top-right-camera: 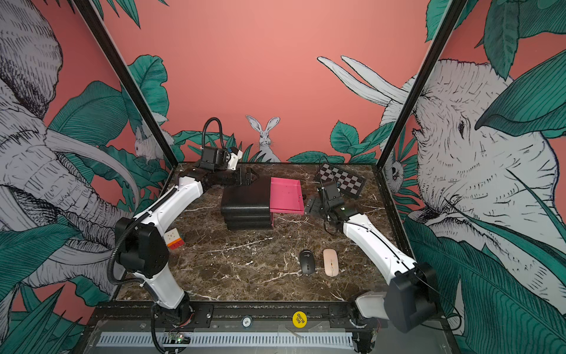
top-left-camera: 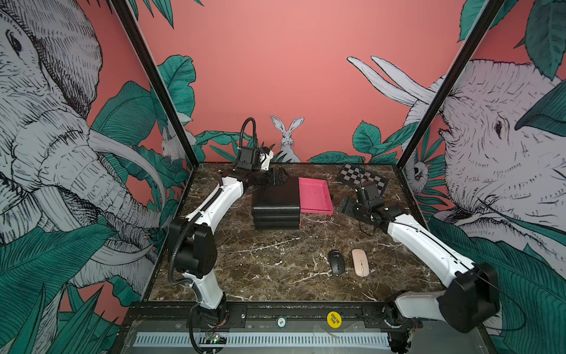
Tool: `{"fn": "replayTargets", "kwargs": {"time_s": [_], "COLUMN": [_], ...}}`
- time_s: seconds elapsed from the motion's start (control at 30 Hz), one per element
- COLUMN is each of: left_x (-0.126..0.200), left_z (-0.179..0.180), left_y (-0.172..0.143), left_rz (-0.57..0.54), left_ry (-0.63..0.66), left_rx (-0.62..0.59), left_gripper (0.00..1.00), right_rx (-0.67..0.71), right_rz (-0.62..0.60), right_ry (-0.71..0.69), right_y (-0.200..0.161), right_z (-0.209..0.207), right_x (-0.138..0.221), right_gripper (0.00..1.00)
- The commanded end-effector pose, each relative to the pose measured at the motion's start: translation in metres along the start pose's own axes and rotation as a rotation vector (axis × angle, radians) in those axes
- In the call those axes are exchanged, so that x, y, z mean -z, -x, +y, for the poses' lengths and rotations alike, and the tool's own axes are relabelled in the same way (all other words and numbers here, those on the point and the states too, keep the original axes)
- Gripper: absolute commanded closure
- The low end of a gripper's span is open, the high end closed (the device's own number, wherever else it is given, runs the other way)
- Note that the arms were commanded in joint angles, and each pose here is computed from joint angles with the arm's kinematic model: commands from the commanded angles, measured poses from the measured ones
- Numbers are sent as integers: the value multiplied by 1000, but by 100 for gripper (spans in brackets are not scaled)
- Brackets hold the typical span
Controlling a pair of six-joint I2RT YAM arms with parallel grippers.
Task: Take the mice out of the drawer
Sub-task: Close the drawer of the storage box.
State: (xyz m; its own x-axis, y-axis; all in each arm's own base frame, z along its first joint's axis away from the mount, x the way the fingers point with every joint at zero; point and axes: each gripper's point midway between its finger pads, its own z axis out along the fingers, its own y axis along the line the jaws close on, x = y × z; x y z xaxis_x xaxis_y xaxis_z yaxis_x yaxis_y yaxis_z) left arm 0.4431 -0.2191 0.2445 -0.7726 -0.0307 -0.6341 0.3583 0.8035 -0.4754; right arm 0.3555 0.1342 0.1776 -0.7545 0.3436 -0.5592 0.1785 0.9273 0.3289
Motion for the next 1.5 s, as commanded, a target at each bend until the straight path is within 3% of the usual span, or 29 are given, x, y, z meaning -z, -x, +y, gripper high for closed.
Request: {"fn": "replayTargets", "kwargs": {"time_s": [0.0, 0.17, 0.33, 0.43, 0.6, 0.73, 0.9, 1.2, 1.47], "left_x": [36, 69, 92, 86, 70, 61, 56, 38, 32], "left_z": [18, 48, 76, 78, 86, 92, 96, 90, 87], "left_y": [12, 10, 5, -5, -15, -24, -33, -37, -40], "left_rz": [-15, -37, -91, -68, -49, -19, -6, 4, 14], "left_ry": [144, 268, 314, 292, 276, 279, 277, 186, 153], "left_rx": [-41, -11, 72, 88, 120, 138, 152, 187, 195], "left_gripper": [1, 1, 1, 1, 1, 1, 1, 1, 1], "right_rx": [18, 15, 16, 10, -52, -130, -79, -17, -19], "right_rz": [134, 220, 210, 164, 96, 135, 211, 248, 211], "right_ry": [72, 177, 190, 192, 165, 74, -4, 237, 393], "right_y": [-11, -25, -19, -5, 11, 3, -11, -14, 5], "right_z": [18, 39, 38, 30, 0, -37, -53, -13, 23], "right_x": [-17, -48, -51, -39, -21, -35, -63, -107, -99], "right_gripper": [2, 8, 7, 1, 1, 1, 1, 1, 1]}}
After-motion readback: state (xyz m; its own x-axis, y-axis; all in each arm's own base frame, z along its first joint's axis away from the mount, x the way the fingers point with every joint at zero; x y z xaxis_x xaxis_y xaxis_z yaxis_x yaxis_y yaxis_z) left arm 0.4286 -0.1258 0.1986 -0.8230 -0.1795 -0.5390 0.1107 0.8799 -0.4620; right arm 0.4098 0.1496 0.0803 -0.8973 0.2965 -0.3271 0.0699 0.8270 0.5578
